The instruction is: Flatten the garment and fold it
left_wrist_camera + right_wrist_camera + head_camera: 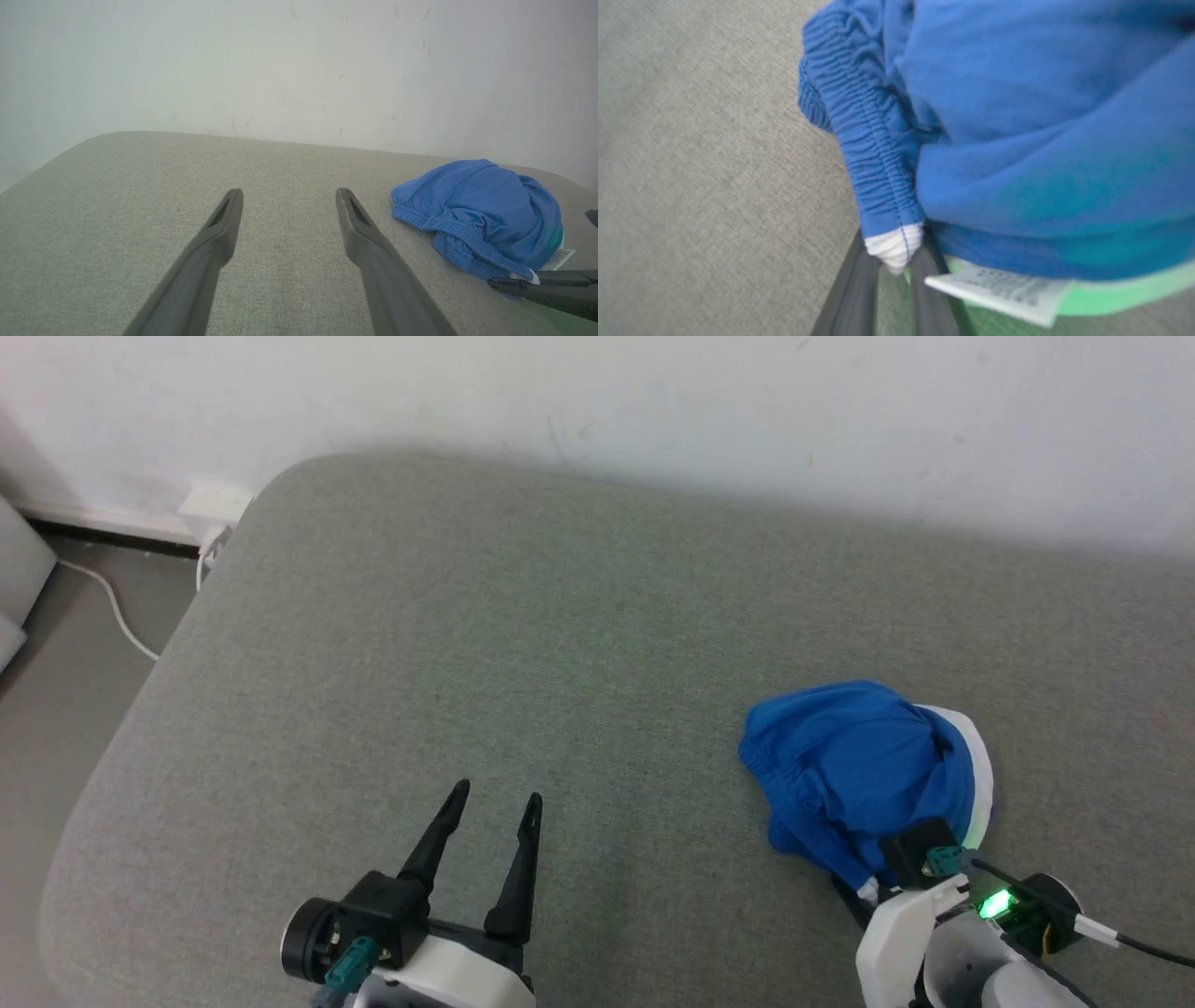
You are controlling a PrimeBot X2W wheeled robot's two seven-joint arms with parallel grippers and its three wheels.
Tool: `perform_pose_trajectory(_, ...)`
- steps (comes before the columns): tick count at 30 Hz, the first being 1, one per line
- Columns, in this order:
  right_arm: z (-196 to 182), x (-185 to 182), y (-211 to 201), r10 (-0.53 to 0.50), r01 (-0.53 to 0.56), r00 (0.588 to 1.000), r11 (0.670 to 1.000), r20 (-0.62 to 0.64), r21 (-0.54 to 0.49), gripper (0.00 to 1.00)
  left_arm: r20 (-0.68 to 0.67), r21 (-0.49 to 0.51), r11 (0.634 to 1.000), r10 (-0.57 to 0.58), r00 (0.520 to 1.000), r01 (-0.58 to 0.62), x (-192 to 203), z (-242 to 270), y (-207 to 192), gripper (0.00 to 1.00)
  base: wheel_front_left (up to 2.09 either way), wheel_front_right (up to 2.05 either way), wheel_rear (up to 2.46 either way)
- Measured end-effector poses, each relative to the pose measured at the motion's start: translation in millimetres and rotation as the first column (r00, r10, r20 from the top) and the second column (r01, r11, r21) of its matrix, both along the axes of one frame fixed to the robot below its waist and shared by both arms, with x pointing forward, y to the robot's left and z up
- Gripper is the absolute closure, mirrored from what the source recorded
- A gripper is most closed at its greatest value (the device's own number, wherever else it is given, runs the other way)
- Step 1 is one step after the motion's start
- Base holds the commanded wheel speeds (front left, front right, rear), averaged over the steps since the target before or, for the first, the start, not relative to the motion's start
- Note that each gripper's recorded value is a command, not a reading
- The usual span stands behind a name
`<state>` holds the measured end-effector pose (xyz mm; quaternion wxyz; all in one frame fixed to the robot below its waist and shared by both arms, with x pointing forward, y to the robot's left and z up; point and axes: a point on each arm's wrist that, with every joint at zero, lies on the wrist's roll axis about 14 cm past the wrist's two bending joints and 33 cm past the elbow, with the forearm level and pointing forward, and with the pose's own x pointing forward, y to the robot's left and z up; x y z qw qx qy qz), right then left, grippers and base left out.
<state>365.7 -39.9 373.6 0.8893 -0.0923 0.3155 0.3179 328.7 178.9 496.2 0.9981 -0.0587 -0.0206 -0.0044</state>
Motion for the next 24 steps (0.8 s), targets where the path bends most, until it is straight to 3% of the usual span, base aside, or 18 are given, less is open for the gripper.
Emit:
perform_pose_trajectory(5, 20.2, -9.3, 48.0, 0.055, -0.057, 0.998, 0.983, 0.019, 0.174, 1.0, -0.008, 0.002, 1.0, 0.019, 1.0, -0.019, -3.2, -2.2, 5.4, 0.0, 0.0, 0.0, 0.0)
perform_pose_trajectory(9, 76.1, -6.1, 87.8, 0.091, -0.135, 0.986, 0.928, 0.142, 0.346, 1.0, 0.012, 0.001, 1.0, 0.016, 1.0, -0.016, -4.7, 3.3, 4.6, 0.0, 0.0, 0.0, 0.0)
perform_pose_trajectory(10, 115.2, 2.3, 98.3, 0.076, -0.174, 0.968, 0.889, 0.24, 0.423, 1.0, 0.025, 0.001, 1.0, 0.012, 1.0, -0.012, -5.4, 6.8, 3.6, 0.0, 0.0, 0.0, 0.0)
perform_pose_trajectory(14, 193.9, 10.5, 106.9, -0.009, -0.233, 0.926, 0.772, 0.376, 0.591, 1.0, 0.037, -0.002, 1.0, 0.002, 0.999, -0.002, -7.1, 10.0, 0.3, 0.0, 0.0, 0.0, 0.0)
perform_pose_trajectory(16, 230.1, 16.3, 99.8, -0.074, -0.255, 0.898, 0.717, 0.434, 0.648, 1.0, 0.043, -0.002, 1.0, -0.007, 0.999, 0.007, -6.2, 11.3, -2.2, 0.0, 0.0, 0.0, 0.0)
perform_pose_trajectory(18, 259.4, 27.8, 80.6, -0.162, -0.252, 0.86, 0.689, 0.483, 0.68, 1.0, 0.048, -0.003, 1.0, -0.018, 0.999, 0.018, -5.0, 12.7, -5.1, 0.0, 0.0, 0.0, 0.0)
perform_pose_trajectory(21, 281.1, 49.8, 37.2, -0.333, -0.155, 0.828, 0.637, 0.451, 0.755, 1.0, 0.045, -0.005, 1.0, -0.029, 0.999, 0.029, -4.9, 11.5, -8.8, 0.0, 0.0, 0.0, 0.0)
perform_pose_trajectory(24, 264.8, 68.5, -10.4, -0.456, 0.006, 0.803, 0.651, 0.384, 0.759, 1.0, 0.042, -0.007, 0.999, -0.046, 0.998, 0.046, -3.8, 10.2, -13.8, 0.0, 0.0, 0.0, 0.0)
